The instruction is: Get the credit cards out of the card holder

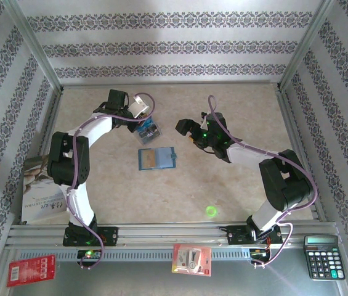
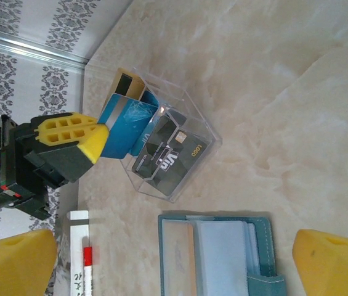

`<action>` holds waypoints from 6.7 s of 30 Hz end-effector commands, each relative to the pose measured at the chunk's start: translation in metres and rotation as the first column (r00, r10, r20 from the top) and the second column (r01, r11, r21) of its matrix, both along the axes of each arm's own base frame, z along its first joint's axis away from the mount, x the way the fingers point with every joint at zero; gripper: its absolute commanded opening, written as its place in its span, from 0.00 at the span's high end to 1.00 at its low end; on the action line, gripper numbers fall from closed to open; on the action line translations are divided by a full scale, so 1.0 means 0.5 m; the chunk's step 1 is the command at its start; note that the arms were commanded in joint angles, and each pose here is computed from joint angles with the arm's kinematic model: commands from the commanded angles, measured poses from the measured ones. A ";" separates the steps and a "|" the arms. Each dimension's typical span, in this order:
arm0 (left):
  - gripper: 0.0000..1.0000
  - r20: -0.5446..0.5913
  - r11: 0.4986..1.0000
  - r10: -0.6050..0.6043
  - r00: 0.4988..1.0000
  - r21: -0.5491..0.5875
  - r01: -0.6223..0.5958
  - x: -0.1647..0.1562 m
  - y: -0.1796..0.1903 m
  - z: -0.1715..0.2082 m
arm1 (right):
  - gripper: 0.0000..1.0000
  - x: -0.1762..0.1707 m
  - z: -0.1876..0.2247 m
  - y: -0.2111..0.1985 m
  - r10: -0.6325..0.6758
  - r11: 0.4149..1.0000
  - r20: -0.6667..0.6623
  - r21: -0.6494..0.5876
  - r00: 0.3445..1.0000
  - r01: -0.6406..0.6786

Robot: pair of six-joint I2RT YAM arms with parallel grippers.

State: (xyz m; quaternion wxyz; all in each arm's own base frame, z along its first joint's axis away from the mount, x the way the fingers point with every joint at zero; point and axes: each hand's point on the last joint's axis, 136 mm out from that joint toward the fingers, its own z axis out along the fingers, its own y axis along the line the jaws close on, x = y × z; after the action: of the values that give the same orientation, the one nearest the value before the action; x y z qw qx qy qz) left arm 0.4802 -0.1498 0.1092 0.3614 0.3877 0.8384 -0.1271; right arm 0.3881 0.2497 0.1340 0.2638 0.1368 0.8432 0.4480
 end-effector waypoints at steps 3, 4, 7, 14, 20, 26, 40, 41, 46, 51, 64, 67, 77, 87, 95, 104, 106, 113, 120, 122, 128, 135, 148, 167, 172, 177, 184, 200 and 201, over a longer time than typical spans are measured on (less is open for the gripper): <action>1.00 -0.015 1.000 -0.028 0.999 -0.002 0.028 0.004 -0.011 -0.002 | 0.02 0.008 0.003 0.007 0.013 0.999 -0.005 0.034 1.000 -0.012; 1.00 -0.017 1.000 -0.021 1.000 -0.002 0.021 0.007 -0.010 -0.004 | 0.02 0.008 0.004 0.008 0.013 0.999 -0.006 0.038 1.000 -0.013; 0.91 -0.011 1.000 -0.004 1.000 0.004 0.004 0.013 -0.005 -0.004 | 0.02 0.007 0.003 0.010 0.017 0.999 -0.012 0.044 1.000 -0.017; 0.63 0.038 0.998 0.059 0.998 -0.003 -0.059 0.020 0.008 0.037 | 0.02 0.007 -0.002 0.011 0.021 0.999 -0.018 0.042 1.000 -0.020; 0.53 0.101 0.959 0.277 0.956 -0.091 -0.269 0.031 0.046 0.116 | 0.02 -0.003 -0.014 0.020 0.052 0.999 -0.018 0.006 0.998 -0.052; 0.37 0.000 0.808 0.566 0.824 -0.201 -0.555 0.006 0.116 0.156 | 0.02 -0.033 -0.044 0.042 0.096 0.981 -0.030 -0.168 0.995 -0.100; 0.00 -0.176 0.555 0.747 0.641 -0.367 -0.747 -0.144 0.205 0.187 | 0.07 -0.108 -0.099 0.170 0.319 0.862 -0.066 -0.394 0.945 -0.318; 0.00 -0.175 0.549 0.751 0.636 -0.369 -0.750 -0.155 0.209 0.185 | 0.11 -0.115 -0.101 0.184 0.336 0.854 -0.072 -0.396 0.939 -0.336; 0.00 -0.188 0.460 0.816 0.546 -0.360 -0.812 -0.208 0.250 0.170 | 0.22 -0.130 -0.128 0.214 0.368 0.767 -0.108 -0.526 0.924 -0.367; 0.00 -0.230 0.353 0.865 0.446 -0.350 -0.867 -0.249 0.284 0.148 | 0.22 -0.130 -0.153 0.220 0.387 0.628 -0.128 -0.688 0.913 -0.363; 0.00 -0.319 0.340 0.818 0.479 -0.405 -0.849 -0.249 0.259 0.154 | 0.25 -0.134 -0.223 0.211 0.379 0.515 -0.245 -0.745 0.892 -0.424; 0.00 -0.345 0.346 0.803 0.487 -0.395 -0.851 -0.243 0.250 0.156 | 0.25 -0.136 -0.236 0.203 0.370 0.502 -0.256 -0.754 0.893 -0.424; 0.00 -0.493 0.380 0.685 0.536 -0.386 -0.841 -0.231 0.189 0.121 | 0.36 -0.156 -0.301 0.152 0.304 0.488 -0.333 -0.750 0.892 -0.447; 0.17 -0.681 0.391 0.526 0.510 -0.339 -0.856 -0.231 0.123 0.047 | 0.47 -0.159 -0.330 0.119 0.278 0.451 -0.351 -0.774 0.894 -0.444; 0.40 -0.741 0.440 0.468 0.481 -0.277 -0.854 -0.248 0.059 -0.005 | 0.50 -0.163 -0.338 0.118 0.280 0.458 -0.358 -0.766 0.891 -0.452; 0.58 -0.773 0.545 0.435 0.461 -0.181 -0.819 -0.270 -0.032 -0.084 | 0.53 -0.165 -0.343 0.118 0.278 0.473 -0.369 -0.751 0.887 -0.461; 0.62 -0.783 0.553 0.427 0.453 -0.170 -0.816 -0.270 -0.044 -0.099 | 0.53 -0.165 -0.341 0.118 0.281 0.478 -0.366 -0.748 0.887 -0.460; 0.73 -0.786 0.557 0.450 0.424 -0.125 -0.821 -0.257 -0.056 -0.131 | 0.54 -0.158 -0.335 0.121 0.289 0.490 -0.362 -0.739 0.886 -0.462; 0.76 -0.770 0.541 0.512 0.380 -0.054 -0.839 -0.274 -0.031 -0.173 | 0.55 -0.154 -0.315 0.130 0.304 0.532 -0.345 -0.712 0.888 -0.459; 0.75 -0.775 0.541 0.509 0.374 -0.049 -0.839 -0.283 -0.030 -0.181 | 0.55 -0.150 -0.296 0.142 0.325 0.573 -0.326 -0.679 0.888 -0.459; 0.75 -0.793 0.541 0.484 0.370 -0.061 -0.839 -0.293 -0.038 -0.190 | 0.51 -0.130 -0.261 0.158 0.335 0.629 -0.301 -0.634 0.893 -0.450; 0.75 -0.797 0.548 0.474 0.374 -0.066 -0.834 -0.293 -0.041 -0.187 | 0.54 -0.134 -0.303 0.133 0.287 0.583 -0.349 -0.676 0.892 -0.451; 0.72 -0.780 0.557 0.453 0.431 -0.129 -0.821 -0.280 -0.047 -0.132 | 0.61 -0.154 -0.358 0.101 0.251 0.514 -0.404 -0.714 0.879 -0.475; 0.77 -0.815 0.654 0.396 0.424 -0.073 -0.753 -0.297 -0.071 -0.156 | 0.61 -0.153 -0.351 0.123 0.278 0.606 -0.408 -0.627 0.870 -0.488; 0.73 -0.809 0.671 0.419 0.411 -0.029 -0.741 -0.300 -0.064 -0.164 | 0.61 -0.151 -0.350 0.121 0.281 0.619 -0.412 -0.613 0.867 -0.491; 0.72 -0.817 0.676 0.397 0.417 -0.047 -0.736 -0.296 -0.072 -0.160 | 0.62 -0.151 -0.351 0.117 0.273 0.618 -0.413 -0.616 0.869 -0.488; 0.75 -0.815 0.685 0.313 0.488 -0.162 -0.710 -0.282 -0.097 -0.107 | 0.62 -0.146 -0.341 0.109 0.262 0.622 -0.404 -0.623 0.876 -0.474; 1.00 -0.746 0.716 0.426 0.511 -0.068 -0.695 -0.304 -0.037 -0.089 | 0.52 -0.106 -0.145 0.153 0.311 0.829 -0.129 -0.448 0.941 -0.336; 1.00 -0.740 0.723 0.435 0.513 -0.053 -0.689 -0.309 -0.031 -0.086 | 0.52 -0.105 -0.136 0.151 0.306 0.839 -0.110 -0.438 0.946 -0.323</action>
State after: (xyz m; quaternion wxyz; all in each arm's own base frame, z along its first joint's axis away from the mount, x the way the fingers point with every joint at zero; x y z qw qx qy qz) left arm 0.3307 -0.1789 0.0544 0.1034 -0.0778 0.9414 -0.3114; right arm 0.3280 0.3204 0.0401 0.1596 -0.0744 0.9561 0.2344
